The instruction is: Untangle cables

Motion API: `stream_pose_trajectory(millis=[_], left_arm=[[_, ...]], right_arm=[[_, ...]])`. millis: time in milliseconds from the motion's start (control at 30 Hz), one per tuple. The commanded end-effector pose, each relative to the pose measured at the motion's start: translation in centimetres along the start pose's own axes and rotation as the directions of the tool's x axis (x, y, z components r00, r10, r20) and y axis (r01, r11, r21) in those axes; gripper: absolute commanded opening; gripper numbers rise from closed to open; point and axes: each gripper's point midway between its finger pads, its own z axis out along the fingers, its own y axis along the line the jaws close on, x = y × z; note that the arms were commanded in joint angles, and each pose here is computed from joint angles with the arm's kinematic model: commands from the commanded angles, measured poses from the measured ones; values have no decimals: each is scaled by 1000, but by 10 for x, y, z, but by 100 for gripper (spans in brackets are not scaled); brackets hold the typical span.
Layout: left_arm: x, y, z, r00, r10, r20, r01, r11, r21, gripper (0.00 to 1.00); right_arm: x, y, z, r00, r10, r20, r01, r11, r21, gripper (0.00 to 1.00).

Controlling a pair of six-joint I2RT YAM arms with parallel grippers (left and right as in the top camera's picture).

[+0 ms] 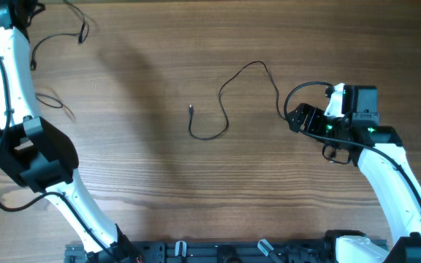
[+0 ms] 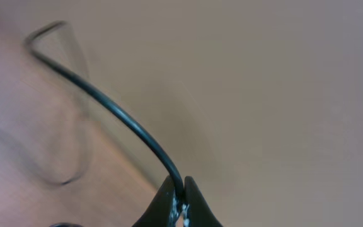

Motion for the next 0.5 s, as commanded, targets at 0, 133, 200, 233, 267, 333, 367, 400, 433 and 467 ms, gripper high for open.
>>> stream_pose_trajectory(millis=[0, 133, 200, 233, 267, 333, 367, 400, 433, 467], left_arm=[[-23, 65, 0, 962, -156, 223, 212, 944, -254, 4], [-25, 96, -2, 927, -240, 289, 327, 894, -305, 4], [-26, 107, -2, 902, -290, 320, 389, 867, -310, 4], [-26, 114, -2, 885, -317, 341, 424, 851, -310, 4], [-26, 122, -2, 868, -342, 359, 457, 834, -310, 4], [-25, 134, 2, 851, -369, 375, 491, 811, -317, 6], [-23, 141, 5, 846, -376, 377, 501, 803, -324, 17], [-22, 146, 7, 838, -388, 382, 516, 792, -327, 42], [-21, 152, 10, 838, -390, 381, 518, 787, -335, 62], [-20, 156, 11, 839, -391, 379, 519, 783, -342, 88]], right_arm=[[-4, 2, -3, 1000, -6, 19, 6, 1000, 4, 100], [-4, 2, -3, 1000, -6, 19, 5, 1000, 4, 100], [-4, 2, -3, 1000, -5, 19, 5, 1000, 4, 100], [-4, 2, -3, 1000, -4, 19, 4, 1000, 4, 100], [-4, 2, -3, 1000, -4, 18, 4, 1000, 4, 100], [-3, 2, -3, 1000, -3, 17, 3, 1000, 5, 100], [-3, 2, -3, 1000, -3, 16, 3, 1000, 5, 100], [-3, 2, -3, 1000, -2, 15, 2, 1000, 5, 100], [-3, 2, -3, 1000, -2, 15, 2, 1000, 6, 100], [-3, 1, -3, 1000, -2, 14, 2, 1000, 6, 100]])
